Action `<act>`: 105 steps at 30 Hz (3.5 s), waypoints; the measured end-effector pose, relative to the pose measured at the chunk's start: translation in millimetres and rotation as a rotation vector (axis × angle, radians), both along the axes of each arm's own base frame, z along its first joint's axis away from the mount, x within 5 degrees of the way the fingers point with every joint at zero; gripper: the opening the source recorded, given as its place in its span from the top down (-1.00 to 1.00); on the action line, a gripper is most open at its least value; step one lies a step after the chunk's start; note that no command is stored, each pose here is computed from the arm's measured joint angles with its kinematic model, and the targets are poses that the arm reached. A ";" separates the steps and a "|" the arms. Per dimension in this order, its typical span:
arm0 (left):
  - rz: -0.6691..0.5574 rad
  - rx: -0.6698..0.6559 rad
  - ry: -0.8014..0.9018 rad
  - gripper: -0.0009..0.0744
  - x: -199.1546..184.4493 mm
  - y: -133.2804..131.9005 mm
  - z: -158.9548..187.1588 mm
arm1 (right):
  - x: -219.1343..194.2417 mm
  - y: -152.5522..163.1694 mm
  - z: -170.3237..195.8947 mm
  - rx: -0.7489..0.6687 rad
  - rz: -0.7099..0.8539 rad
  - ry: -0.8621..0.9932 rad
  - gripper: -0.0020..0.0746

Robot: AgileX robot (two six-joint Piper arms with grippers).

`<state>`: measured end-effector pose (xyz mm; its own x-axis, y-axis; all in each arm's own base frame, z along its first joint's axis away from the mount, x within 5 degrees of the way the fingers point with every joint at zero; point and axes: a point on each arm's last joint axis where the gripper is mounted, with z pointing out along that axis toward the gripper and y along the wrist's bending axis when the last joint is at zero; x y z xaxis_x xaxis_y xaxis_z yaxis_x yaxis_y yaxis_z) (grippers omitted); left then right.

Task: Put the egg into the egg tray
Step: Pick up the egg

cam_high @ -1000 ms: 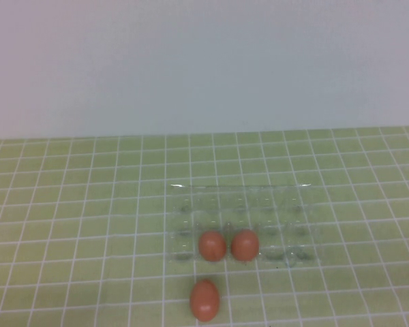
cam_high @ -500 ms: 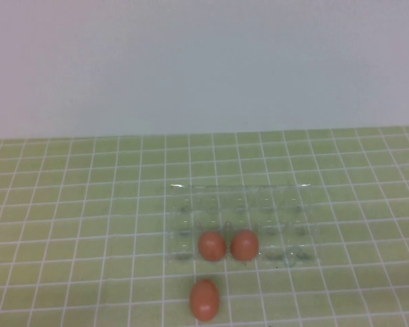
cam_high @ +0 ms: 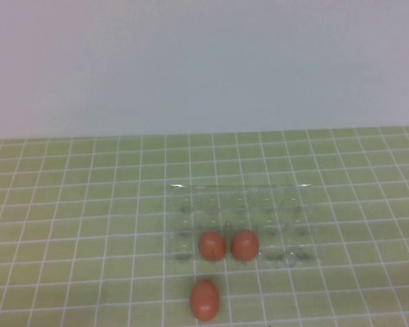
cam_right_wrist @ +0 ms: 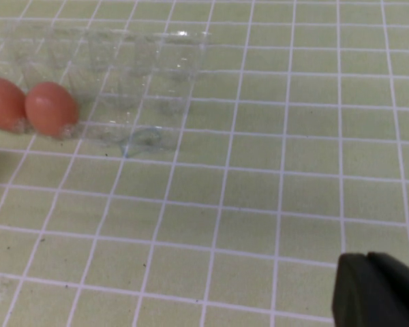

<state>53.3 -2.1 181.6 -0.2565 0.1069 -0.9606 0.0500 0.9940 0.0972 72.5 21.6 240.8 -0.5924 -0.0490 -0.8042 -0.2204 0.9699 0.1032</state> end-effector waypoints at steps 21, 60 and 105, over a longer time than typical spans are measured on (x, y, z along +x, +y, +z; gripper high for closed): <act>0.000 0.000 0.000 0.98 0.0 0.0 0.0 | -2.5 9.0 -0.5 0.001 0.125 -0.012 0.95; 0.000 -0.002 0.000 0.98 0.0 -0.1 0.0 | 187.9 213.4 4.6 0.000 0.520 0.707 -0.29; 0.000 -0.001 0.000 0.98 0.0 -0.1 0.0 | 226.7 311.7 -89.8 -0.247 0.435 0.962 -0.54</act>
<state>53.3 -2.2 181.6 -0.2565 0.1058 -0.9607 0.0504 0.9941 0.0961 299.3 333.3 150.9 -0.8623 -0.5040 0.0487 -0.4816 0.8460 0.2291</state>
